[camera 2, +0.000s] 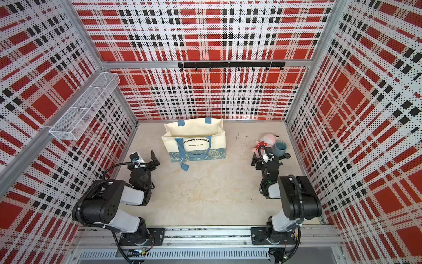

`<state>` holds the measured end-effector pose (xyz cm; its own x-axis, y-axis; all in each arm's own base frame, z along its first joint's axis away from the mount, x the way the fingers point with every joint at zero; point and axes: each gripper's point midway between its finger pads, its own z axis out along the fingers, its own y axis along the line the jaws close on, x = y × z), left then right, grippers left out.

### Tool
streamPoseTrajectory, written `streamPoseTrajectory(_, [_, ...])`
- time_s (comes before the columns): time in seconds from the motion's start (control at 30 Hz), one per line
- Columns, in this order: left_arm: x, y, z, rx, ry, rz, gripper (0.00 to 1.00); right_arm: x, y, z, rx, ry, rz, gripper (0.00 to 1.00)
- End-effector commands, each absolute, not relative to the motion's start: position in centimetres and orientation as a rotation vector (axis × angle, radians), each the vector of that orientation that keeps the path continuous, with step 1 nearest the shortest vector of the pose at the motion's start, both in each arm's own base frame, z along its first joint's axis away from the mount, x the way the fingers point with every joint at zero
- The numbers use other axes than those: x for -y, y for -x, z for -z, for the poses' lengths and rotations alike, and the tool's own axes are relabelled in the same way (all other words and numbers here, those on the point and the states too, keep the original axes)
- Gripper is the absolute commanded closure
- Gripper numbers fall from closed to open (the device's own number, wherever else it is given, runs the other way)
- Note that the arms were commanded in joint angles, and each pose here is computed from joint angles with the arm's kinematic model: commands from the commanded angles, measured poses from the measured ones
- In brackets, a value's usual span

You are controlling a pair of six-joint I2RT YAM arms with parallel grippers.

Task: Take out the compass set from the canvas bag
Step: Adjust the canvas bag at the center of the board.

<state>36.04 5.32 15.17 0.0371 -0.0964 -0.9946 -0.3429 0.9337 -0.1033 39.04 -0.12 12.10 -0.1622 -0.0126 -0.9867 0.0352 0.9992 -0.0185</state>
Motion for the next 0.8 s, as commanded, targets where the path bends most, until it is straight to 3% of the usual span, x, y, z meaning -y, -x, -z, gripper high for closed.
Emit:
streamPoseTrajectory(0.0, [-5.4,-36.4,-15.8,-1.509,0.352,-0.202,0.02,-0.3,-39.3,-12.9,-1.701,0.005,0.038,0.0])
streamPoseTrajectory(0.77, [-5.8,-35.4,-17.1,-1.464,0.39,-0.241,0.02,0.3,-39.1,-13.2,-1.688,-0.027,0.061,0.0])
